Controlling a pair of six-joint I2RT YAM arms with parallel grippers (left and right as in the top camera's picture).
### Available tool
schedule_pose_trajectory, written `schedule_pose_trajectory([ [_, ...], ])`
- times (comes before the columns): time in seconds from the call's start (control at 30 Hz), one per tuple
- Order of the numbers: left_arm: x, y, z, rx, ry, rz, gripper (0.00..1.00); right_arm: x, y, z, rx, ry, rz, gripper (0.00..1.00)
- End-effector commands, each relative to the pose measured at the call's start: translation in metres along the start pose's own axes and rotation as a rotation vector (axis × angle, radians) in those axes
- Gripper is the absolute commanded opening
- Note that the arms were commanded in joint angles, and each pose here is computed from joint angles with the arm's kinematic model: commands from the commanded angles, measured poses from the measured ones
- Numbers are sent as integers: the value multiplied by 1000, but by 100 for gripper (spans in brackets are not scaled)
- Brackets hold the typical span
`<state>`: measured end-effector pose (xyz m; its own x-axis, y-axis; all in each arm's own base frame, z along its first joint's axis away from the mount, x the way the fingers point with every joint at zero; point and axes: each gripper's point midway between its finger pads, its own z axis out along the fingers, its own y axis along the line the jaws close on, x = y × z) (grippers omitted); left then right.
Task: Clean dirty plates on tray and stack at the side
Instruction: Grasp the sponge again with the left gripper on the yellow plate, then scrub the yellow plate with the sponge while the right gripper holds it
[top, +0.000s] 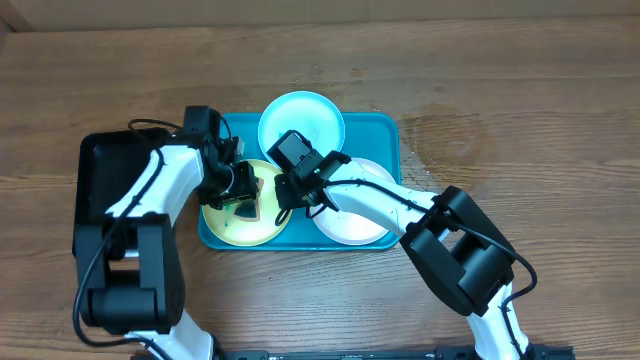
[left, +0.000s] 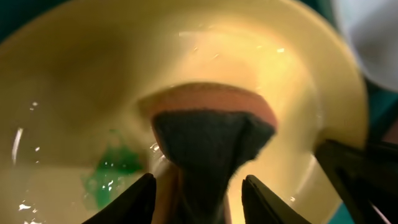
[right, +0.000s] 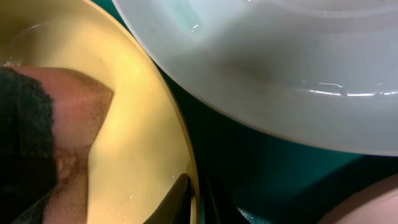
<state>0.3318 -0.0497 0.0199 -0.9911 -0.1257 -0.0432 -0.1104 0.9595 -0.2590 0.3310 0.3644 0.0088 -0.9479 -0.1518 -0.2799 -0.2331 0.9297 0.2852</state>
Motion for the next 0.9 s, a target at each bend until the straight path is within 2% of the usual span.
schedule_pose_trajectory([
  [0.0,11,8,18,-26,64,-17,40,6,-5,8,23,18,3,10],
  [0.07,10,9,18,-27,63,-18,36,6,-5,8,23,17,2,10],
  [0.13,7,9,14,-32,54,-19,24,5,-5,8,22,15,3,10],
  [0.2,3,12,10,-56,46,-21,6,4,-5,8,22,14,5,10],
  [0.3,-5,23,1,-139,28,-28,4,4,-7,8,25,15,8,10],
  [0.5,-18,66,-21,-414,-50,-159,4,2,-11,7,27,15,16,10],
  [0.57,-19,73,-25,-458,-65,-178,4,1,-13,7,30,16,20,10],
  [0.7,-21,61,-20,-391,-63,-176,4,0,-17,7,37,20,28,10],
  [0.87,-20,4,-6,-50,-12,-131,4,-1,-19,6,38,19,33,10],
])
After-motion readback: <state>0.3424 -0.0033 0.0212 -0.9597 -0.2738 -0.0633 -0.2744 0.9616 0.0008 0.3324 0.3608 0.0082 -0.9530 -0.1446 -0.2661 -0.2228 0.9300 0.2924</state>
